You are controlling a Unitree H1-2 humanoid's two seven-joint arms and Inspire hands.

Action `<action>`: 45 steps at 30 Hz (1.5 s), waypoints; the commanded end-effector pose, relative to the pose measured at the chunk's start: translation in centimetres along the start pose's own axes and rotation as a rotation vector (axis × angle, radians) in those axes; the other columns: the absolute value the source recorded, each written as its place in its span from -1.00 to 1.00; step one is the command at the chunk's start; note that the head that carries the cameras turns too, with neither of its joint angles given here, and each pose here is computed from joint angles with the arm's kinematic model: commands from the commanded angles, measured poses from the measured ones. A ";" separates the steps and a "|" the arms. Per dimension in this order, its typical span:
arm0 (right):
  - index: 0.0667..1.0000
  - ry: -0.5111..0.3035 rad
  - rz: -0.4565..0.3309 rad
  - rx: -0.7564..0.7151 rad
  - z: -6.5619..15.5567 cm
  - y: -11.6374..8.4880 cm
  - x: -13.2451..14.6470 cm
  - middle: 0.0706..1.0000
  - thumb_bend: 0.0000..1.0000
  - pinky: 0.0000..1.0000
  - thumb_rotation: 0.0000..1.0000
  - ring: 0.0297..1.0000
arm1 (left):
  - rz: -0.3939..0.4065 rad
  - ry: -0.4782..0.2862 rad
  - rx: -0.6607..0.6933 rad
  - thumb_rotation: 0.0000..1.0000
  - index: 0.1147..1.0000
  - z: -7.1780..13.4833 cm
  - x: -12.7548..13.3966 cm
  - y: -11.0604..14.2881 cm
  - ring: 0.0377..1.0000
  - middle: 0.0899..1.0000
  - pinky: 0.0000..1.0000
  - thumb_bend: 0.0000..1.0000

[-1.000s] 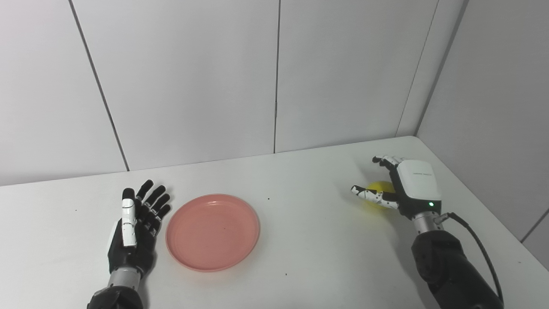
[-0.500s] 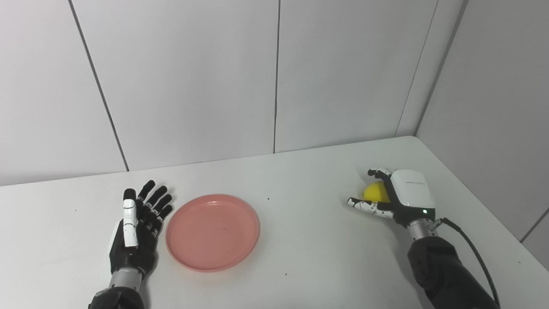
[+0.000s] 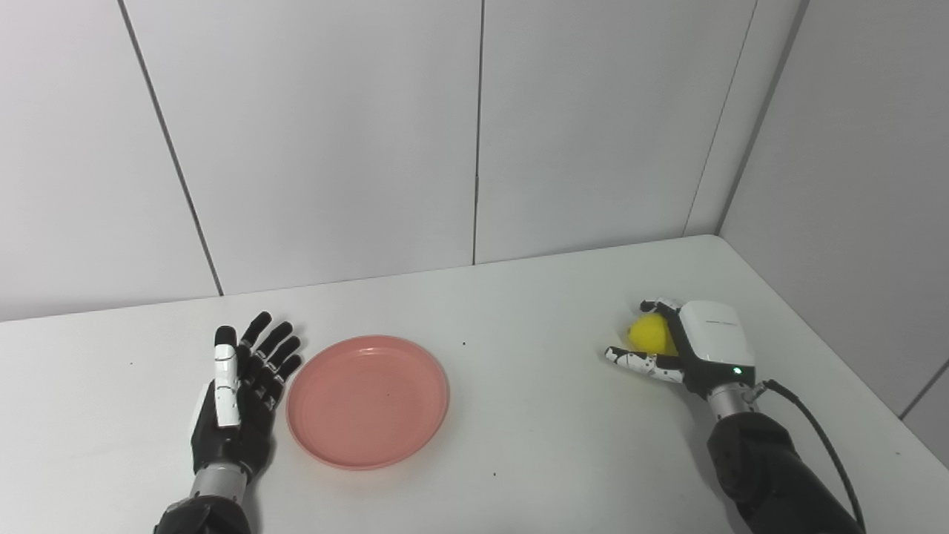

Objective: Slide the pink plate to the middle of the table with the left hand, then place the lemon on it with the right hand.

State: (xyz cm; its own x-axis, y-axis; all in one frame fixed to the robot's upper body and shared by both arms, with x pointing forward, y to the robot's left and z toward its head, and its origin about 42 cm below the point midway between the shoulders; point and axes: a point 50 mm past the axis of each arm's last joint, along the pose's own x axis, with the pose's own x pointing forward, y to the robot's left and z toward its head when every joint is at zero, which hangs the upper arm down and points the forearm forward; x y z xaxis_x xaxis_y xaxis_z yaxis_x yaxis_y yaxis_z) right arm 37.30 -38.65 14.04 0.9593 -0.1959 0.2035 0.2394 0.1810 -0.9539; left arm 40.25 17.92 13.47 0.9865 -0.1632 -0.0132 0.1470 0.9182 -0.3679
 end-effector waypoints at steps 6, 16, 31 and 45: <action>0.23 0.047 -0.026 0.016 -0.3 -1.1 1.1 0.15 0.32 -0.14 0.30 0.03 | 0.025 0.093 -0.012 0.81 0.66 -1.5 -0.6 0.5 0.68 0.64 0.76 0.36; -0.48 0.015 -0.061 0.032 -2.1 2.1 0.8 -0.56 0.27 -0.66 -0.32 -0.62 | 0.022 0.093 -0.013 0.80 0.63 -1.3 -0.6 0.5 0.66 0.62 0.73 0.36; -0.55 0.007 -0.036 0.073 -2.2 2.1 0.4 -0.61 0.30 -0.70 -0.24 -0.66 | 0.020 0.102 -0.017 0.82 0.62 -1.6 -0.7 0.4 0.65 0.61 0.73 0.36; -0.55 -0.125 -0.105 0.095 0.8 -2.1 1.5 -0.63 0.25 -0.73 -0.24 -0.68 | 0.018 0.107 -0.029 0.83 0.59 -1.7 -0.7 0.0 0.66 0.62 0.78 0.33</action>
State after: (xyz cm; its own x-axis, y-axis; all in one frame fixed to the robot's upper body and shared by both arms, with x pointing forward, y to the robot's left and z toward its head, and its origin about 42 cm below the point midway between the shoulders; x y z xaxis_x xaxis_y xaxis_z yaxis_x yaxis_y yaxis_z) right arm 37.44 -38.43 13.75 0.9569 -0.1312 0.2591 0.2861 0.2714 -0.9190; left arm 40.10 17.74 13.74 0.9843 -0.1748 -0.0227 0.1536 0.9138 -0.3761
